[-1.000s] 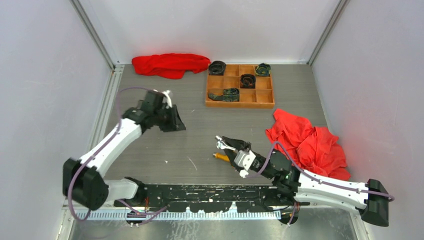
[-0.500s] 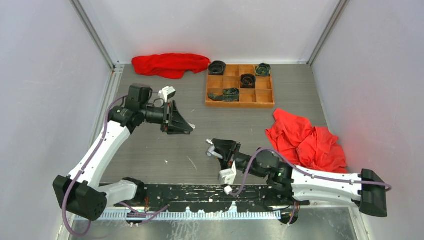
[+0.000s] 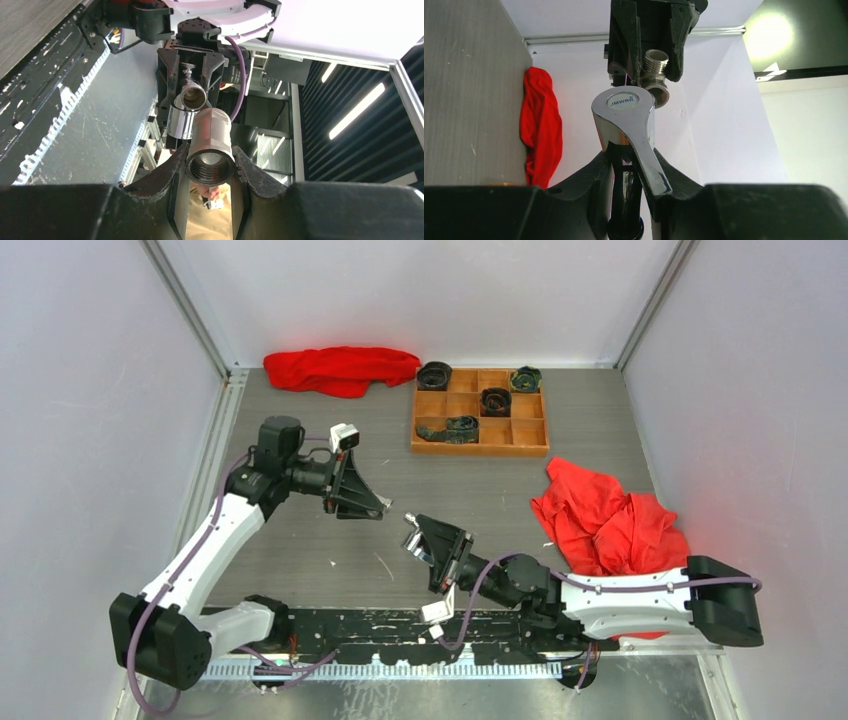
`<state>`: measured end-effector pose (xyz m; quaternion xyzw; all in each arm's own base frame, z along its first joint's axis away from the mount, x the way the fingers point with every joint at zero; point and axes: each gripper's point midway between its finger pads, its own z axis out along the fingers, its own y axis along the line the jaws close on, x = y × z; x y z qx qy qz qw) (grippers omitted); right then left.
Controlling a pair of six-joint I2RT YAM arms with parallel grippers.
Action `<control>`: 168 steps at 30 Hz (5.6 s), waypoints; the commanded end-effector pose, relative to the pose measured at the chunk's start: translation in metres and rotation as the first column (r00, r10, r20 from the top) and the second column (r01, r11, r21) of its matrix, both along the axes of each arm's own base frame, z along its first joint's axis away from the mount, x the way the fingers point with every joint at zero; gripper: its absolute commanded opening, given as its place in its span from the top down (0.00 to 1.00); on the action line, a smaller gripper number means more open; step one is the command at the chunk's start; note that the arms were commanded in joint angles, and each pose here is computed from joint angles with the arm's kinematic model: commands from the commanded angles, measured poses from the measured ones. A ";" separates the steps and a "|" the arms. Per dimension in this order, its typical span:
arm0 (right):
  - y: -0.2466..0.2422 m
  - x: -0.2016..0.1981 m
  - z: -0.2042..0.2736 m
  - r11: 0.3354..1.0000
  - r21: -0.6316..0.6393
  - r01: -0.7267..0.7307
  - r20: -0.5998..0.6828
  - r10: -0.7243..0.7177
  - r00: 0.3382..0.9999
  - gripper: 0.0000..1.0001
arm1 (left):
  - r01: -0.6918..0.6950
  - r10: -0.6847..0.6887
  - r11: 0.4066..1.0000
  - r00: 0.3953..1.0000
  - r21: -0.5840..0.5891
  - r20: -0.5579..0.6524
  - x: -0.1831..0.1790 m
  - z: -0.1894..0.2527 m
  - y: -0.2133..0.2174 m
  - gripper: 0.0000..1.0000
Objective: Install the water faucets
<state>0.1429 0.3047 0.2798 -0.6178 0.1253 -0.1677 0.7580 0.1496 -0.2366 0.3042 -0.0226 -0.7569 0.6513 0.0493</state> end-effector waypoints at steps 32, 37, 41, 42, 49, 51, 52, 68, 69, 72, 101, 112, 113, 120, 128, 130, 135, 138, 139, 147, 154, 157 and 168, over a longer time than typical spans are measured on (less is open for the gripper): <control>0.022 -0.015 0.067 0.992 0.117 -0.043 0.190 0.021 0.982 1.00 | 0.103 -0.096 0.991 0.992 -0.087 0.077 -0.022 0.005 0.007 1.00; 0.017 -0.014 0.067 0.993 0.116 -0.030 0.189 0.008 0.982 1.00 | 0.099 -0.093 0.992 0.993 -0.084 0.073 -0.019 0.003 0.006 1.00; 0.016 -0.014 0.064 0.994 0.106 -0.023 0.182 0.004 0.983 1.00 | 0.100 -0.094 0.991 0.993 -0.084 0.076 -0.018 0.003 0.006 1.00; 0.017 -0.013 0.062 0.994 0.103 -0.023 0.178 0.004 0.984 1.00 | 0.099 -0.093 0.992 0.993 -0.083 0.076 -0.017 0.003 0.005 1.00; 0.023 -0.011 0.051 0.997 0.080 -0.019 0.157 0.006 0.988 1.00 | 0.099 -0.091 0.992 0.992 -0.085 0.084 -0.019 0.005 0.006 1.00; 0.023 -0.010 0.049 0.997 0.080 -0.017 0.151 0.004 0.989 1.00 | 0.097 -0.090 0.992 0.992 -0.085 0.087 -0.019 0.006 0.006 1.00; 0.024 -0.009 0.048 0.997 0.077 -0.014 0.149 0.002 0.989 1.00 | 0.098 -0.091 0.991 0.992 -0.085 0.087 -0.019 0.006 0.006 1.00; 0.029 -0.011 0.043 0.998 0.053 -0.031 0.135 0.024 0.991 1.00 | 0.097 -0.090 0.992 0.992 -0.085 0.083 -0.021 0.004 0.007 1.00; 0.029 -0.011 0.042 0.998 0.048 -0.033 0.134 0.027 0.991 1.00 | 0.096 -0.089 0.992 0.992 -0.084 0.085 -0.021 0.004 0.007 1.00; 0.029 -0.012 0.039 0.999 0.033 -0.042 0.124 0.037 0.992 1.00 | 0.095 -0.088 0.992 0.992 -0.083 0.087 -0.020 0.004 0.006 1.00; 0.037 -0.011 0.008 0.987 -0.138 -0.083 -0.071 0.074 0.995 1.00 | 0.096 -0.091 0.993 0.994 -0.068 0.068 -0.018 -0.005 0.006 1.00; 0.035 -0.001 0.005 0.998 -0.055 -0.037 -0.169 0.027 0.985 1.00 | 0.077 -0.073 0.996 0.995 -0.055 0.069 -0.016 -0.007 0.005 1.00; 0.037 -0.006 0.006 0.997 -0.031 -0.071 -0.181 0.065 0.981 1.00 | 0.076 -0.073 0.996 0.995 -0.054 0.070 -0.016 -0.007 0.005 1.00; 0.042 -0.021 0.010 0.979 0.090 -0.181 -0.254 0.198 0.947 1.00 | 0.058 -0.055 0.997 0.996 -0.047 0.070 -0.015 -0.012 0.005 1.00; 0.041 -0.020 0.017 0.966 0.189 -0.178 -0.288 0.228 0.930 1.00 | 0.016 -0.012 0.999 0.996 -0.049 0.085 -0.013 -0.014 0.004 1.00; 0.039 -0.018 0.019 0.962 0.218 -0.164 -0.298 0.225 0.928 1.00 | 0.000 0.005 0.999 0.996 -0.051 0.089 -0.011 -0.015 0.003 1.00; 0.038 -0.016 0.021 0.948 0.279 -0.156 -0.331 0.247 0.911 1.00 | -0.055 0.062 0.996 0.993 -0.068 0.104 -0.005 -0.017 0.001 1.00; 0.035 -0.014 0.024 0.932 0.329 -0.152 -0.350 0.270 0.897 1.00 | -0.093 0.104 0.992 0.987 -0.090 0.119 0.000 -0.017 0.000 1.00; 0.034 -0.014 0.026 0.924 0.349 -0.153 -0.356 0.282 0.891 1.00 | -0.105 0.118 0.989 0.985 -0.100 0.124 0.001 -0.016 -0.001 1.00; 0.029 -0.016 0.033 0.851 0.491 -0.185 -0.405 0.411 0.817 1.00 | -0.175 0.196 0.974 0.969 -0.140 0.149 0.006 -0.013 -0.001 1.00; 0.026 -0.013 0.039 0.780 0.597 -0.187 -0.439 0.513 0.737 1.00 | -0.204 0.229 0.967 0.959 -0.153 0.167 0.007 -0.011 0.000 1.00; 0.026 -0.014 0.043 0.755 0.626 -0.195 -0.451 0.555 0.699 1.00 | -0.206 0.231 0.966 0.959 -0.154 0.165 0.007 -0.011 0.000 1.00; 0.021 -0.007 0.042 0.747 0.646 -0.158 -0.472 0.553 0.686 1.00 | -0.221 0.245 0.963 0.956 -0.153 0.164 0.012 -0.013 -0.001 1.00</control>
